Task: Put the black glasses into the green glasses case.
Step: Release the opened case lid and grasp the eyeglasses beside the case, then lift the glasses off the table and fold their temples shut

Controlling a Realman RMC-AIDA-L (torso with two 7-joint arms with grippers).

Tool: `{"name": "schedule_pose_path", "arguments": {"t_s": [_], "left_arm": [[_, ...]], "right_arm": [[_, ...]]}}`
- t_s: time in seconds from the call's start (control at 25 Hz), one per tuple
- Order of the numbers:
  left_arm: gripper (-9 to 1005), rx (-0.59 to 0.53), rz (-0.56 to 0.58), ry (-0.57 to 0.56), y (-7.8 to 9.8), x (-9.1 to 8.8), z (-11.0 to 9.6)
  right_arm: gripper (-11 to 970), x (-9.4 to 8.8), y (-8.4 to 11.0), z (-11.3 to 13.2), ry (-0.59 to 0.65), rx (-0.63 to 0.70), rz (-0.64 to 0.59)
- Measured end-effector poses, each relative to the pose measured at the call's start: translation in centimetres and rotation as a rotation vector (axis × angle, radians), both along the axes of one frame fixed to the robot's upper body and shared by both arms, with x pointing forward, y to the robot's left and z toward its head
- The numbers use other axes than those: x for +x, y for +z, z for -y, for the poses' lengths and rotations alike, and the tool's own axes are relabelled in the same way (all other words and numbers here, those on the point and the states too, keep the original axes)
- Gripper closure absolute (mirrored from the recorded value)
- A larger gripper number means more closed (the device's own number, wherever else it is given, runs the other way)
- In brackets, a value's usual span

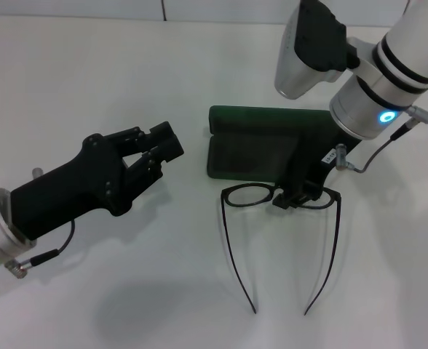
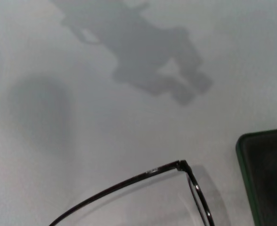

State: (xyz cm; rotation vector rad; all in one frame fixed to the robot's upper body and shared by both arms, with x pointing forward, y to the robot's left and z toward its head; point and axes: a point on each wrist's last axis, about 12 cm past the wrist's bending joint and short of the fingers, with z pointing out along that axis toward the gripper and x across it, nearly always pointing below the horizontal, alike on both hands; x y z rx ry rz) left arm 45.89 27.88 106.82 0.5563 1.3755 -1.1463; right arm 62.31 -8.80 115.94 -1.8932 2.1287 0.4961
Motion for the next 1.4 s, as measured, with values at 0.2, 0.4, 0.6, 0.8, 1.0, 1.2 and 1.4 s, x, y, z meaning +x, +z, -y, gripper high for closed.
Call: {"name": "schedule_pose_path", "arguments": {"t_s": [0.2,0.4,0.6,0.8,1.0,1.2,1.4], "left_arm": [[765,-0.003,-0.006,0.001,-0.1,-0.1,0.0],[765,-0.01,-0.007,-0.004,-0.1,0.2,0.2],[765,-0.017,-0.01,-0.02,-0.1,0.6,0.7],[768,-0.012,-0.009,-0.034,-0.1,0.8,1.0],[781,-0.016,-0.015,-0.034,-0.2,0.7,1.1],[794,-0.019,-0.02,-0.034,-0.2,0.6,1.1],[807,-0.037,-0.022,-0.042,-0.3,0.1,1.0]], "right_arm": [[652,0.1,0.0,-0.1,0.002,0.001,0.013],[663,-0.1,-0.1,-0.1,0.009,-0.011,0.008],[743,0.0,-0.1,-0.1,0.01,-0.011,0.013],[824,-0.3,-0.3,-0.3,0.024,-0.014,0.007],[893,-0.5,-0.5,-0.4,0.033,-0.017,0.002],[919,-0.7,-0.4,-0.3,0.036,0.002,0.012],[919,-1.2,0.3,0.0,0.037,0.071,0.051]]}}
